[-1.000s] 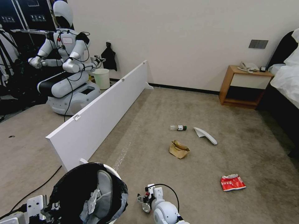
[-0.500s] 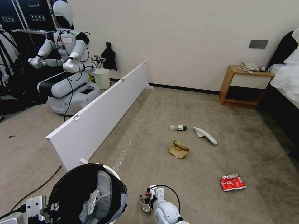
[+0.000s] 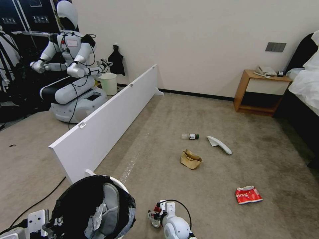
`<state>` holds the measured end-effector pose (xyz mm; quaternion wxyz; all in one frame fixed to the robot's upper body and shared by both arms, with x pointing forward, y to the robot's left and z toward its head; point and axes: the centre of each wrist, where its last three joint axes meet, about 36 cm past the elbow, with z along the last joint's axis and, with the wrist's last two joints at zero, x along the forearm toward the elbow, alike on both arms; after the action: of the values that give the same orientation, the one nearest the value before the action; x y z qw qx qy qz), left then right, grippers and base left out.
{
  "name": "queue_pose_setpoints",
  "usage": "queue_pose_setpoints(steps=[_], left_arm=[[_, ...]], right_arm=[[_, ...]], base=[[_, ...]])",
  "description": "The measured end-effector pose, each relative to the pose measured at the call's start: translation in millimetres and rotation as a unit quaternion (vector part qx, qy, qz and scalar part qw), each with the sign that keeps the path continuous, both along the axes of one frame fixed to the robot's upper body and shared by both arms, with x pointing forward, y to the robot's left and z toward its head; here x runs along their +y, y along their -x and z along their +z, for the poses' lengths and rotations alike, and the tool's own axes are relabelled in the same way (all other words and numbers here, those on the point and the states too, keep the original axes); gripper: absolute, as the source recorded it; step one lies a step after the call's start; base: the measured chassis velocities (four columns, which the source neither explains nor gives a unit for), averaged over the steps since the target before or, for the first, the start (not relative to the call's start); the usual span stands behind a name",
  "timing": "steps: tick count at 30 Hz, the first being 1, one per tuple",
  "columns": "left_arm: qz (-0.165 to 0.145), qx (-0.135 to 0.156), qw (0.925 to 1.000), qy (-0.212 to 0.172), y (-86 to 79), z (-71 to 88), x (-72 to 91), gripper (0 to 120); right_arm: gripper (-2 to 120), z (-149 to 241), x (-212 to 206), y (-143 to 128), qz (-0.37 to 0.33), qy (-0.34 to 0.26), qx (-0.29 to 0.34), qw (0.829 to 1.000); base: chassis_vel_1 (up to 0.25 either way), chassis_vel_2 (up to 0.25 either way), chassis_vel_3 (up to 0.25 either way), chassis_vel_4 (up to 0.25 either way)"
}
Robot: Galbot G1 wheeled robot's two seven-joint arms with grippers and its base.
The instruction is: Pick up the trash bin, then pick up the garbage from the floor and place it into the trash bin.
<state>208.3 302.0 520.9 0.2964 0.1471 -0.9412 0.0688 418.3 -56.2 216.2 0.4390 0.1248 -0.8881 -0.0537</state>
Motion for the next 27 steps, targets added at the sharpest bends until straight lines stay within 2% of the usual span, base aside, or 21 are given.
queue_pose_setpoints(steps=[7, 9, 10, 12, 15, 17, 27], left_arm=[[0.0, 0.0, 1.0, 0.0, 0.0, 0.0, 0.0, 3], [0.0, 0.0, 1.0, 0.001, 0.1, -0.1, -0.1, 3], [0.0, 0.0, 1.0, 0.001, 0.1, -0.1, -0.1, 3], [0.0, 0.0, 1.0, 0.001, 0.1, -0.2, -0.2, 3], [0.0, 0.0, 1.0, 0.001, 0.1, -0.1, -0.1, 3], [0.0, 0.0, 1.0, 0.002, 0.2, 0.0, 0.2, 3], [0.0, -0.002, 1.0, 0.004, -0.6, 0.4, 0.1, 3]], right_arm=[[100, -0.9, -2.7, 0.1, -0.002, 0.001, 0.0, 1.0], [90, -0.8, -4.0, -0.4, -0.003, -0.001, -0.002, 1.0], [90, -0.8, -4.0, -0.4, -0.003, -0.001, -0.002, 1.0], [79, -0.9, -4.4, -0.7, -0.003, -0.003, -0.005, 1.0], [72, -1.0, -4.7, -0.7, -0.003, -0.004, -0.007, 1.0], [61, -1.1, -5.5, -0.9, -0.003, -0.003, -0.01, 1.0], [42, 1.0, -4.7, -9.0, -0.009, -0.005, -0.017, 1.0]], base=[[0.0, 0.0, 0.0, 0.0], [0.0, 0.0, 0.0, 0.0], [0.0, 0.0, 0.0, 0.0], [0.0, 0.0, 0.0, 0.0], [0.0, 0.0, 0.0, 0.0], [0.0, 0.0, 0.0, 0.0], [0.0, 0.0, 0.0, 0.0]])
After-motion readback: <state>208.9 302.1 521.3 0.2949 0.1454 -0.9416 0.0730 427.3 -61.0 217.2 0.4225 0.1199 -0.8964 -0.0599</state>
